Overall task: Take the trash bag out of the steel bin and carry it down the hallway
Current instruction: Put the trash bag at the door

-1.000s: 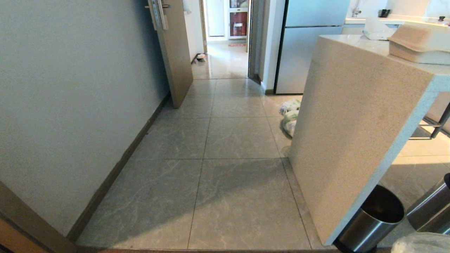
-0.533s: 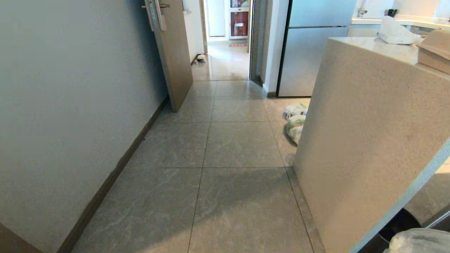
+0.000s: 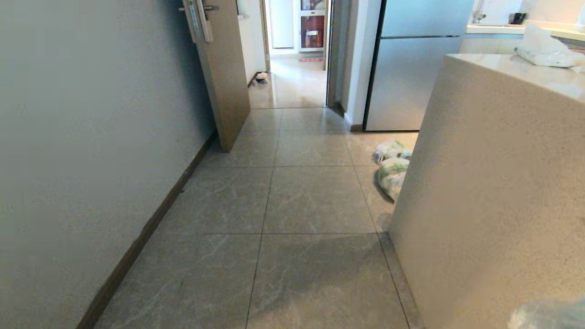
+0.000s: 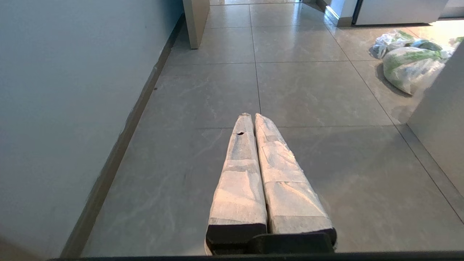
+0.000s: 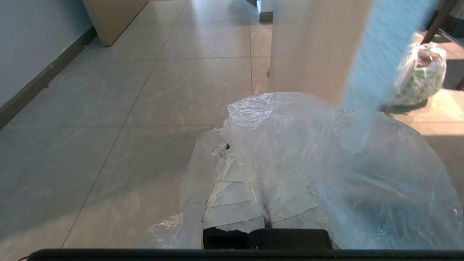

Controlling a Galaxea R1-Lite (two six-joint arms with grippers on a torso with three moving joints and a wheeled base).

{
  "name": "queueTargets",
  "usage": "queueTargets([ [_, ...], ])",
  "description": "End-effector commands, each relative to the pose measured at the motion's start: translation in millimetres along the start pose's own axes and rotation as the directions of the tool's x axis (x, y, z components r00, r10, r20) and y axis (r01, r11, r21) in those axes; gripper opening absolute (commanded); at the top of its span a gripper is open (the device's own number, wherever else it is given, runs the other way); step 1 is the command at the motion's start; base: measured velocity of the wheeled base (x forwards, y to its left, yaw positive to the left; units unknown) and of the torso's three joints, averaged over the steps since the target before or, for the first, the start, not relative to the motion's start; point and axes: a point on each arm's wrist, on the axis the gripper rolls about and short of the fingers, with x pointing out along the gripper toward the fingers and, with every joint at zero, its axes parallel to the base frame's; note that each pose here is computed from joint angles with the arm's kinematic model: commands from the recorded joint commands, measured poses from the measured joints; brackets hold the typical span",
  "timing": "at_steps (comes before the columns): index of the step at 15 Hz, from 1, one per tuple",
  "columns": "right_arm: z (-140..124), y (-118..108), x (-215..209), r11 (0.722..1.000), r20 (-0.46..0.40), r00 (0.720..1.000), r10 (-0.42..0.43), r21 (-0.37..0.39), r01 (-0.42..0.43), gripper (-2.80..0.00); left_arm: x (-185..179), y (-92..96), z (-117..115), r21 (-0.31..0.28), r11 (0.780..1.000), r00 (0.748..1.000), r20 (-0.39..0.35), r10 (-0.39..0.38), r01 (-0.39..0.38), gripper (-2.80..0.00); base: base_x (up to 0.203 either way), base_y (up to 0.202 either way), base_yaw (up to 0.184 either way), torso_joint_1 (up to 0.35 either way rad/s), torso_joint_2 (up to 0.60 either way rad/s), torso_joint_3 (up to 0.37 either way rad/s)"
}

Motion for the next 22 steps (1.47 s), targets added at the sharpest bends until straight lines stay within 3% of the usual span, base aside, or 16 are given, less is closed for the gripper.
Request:
queueTargets([
  [1,-0.4,0.0,0.1,1.0,-0.001,1.0,0.0,0.0,0.0,-2.8,0.3,0.0,-0.9,0.0,1.0,1.0,-0.005,0.0,0.0,-2.8,0.189,0.0,0.0,-0.001,0.0,0.002],
  [22,-0.4,0.0,0.1,1.0,-0.001,1.0,0.0,0.0,0.0,-2.8,0.3,0.0,-0.7,0.0,1.0,1.0,-0.004,0.0,0.0,-2.8,0.19,0.0,0.001,0.003,0.0,0.003],
])
